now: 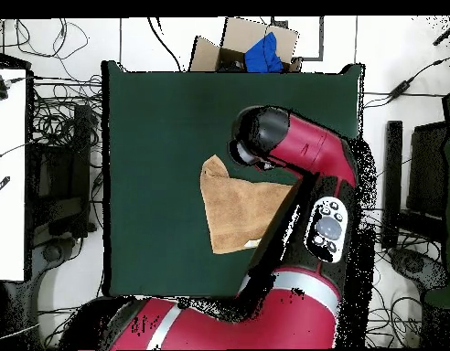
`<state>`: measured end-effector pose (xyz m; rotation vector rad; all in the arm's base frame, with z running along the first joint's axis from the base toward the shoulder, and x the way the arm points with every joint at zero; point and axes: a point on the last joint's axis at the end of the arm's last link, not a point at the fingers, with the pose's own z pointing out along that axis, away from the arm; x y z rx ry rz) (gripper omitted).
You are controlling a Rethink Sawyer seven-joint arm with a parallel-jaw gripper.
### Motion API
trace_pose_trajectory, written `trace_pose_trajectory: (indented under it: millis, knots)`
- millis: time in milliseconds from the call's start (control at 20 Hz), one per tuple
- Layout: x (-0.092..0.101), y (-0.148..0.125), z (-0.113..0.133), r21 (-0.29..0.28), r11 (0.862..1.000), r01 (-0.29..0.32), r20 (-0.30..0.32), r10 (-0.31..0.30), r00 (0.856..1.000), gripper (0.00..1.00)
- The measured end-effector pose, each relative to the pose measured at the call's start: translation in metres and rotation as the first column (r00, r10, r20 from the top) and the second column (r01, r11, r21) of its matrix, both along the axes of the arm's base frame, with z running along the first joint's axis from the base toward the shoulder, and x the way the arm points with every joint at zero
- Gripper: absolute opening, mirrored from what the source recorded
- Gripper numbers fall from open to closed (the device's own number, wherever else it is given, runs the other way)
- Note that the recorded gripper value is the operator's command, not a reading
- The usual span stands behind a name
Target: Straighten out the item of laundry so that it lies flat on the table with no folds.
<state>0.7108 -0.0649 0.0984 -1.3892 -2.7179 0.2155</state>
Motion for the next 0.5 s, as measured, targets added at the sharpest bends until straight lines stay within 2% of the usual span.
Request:
trace_pose_trajectory:
  millis: [250, 500]
  knots:
    - [0.037, -0.006, 0.006, -0.006, 1.000, -0.023, 0.027, 0.023, 0.999, 1.00]
    - [0.061, -0.006, 0.011, 0.001, 0.999, -0.039, 0.017, 0.039, 0.999, 1.00]
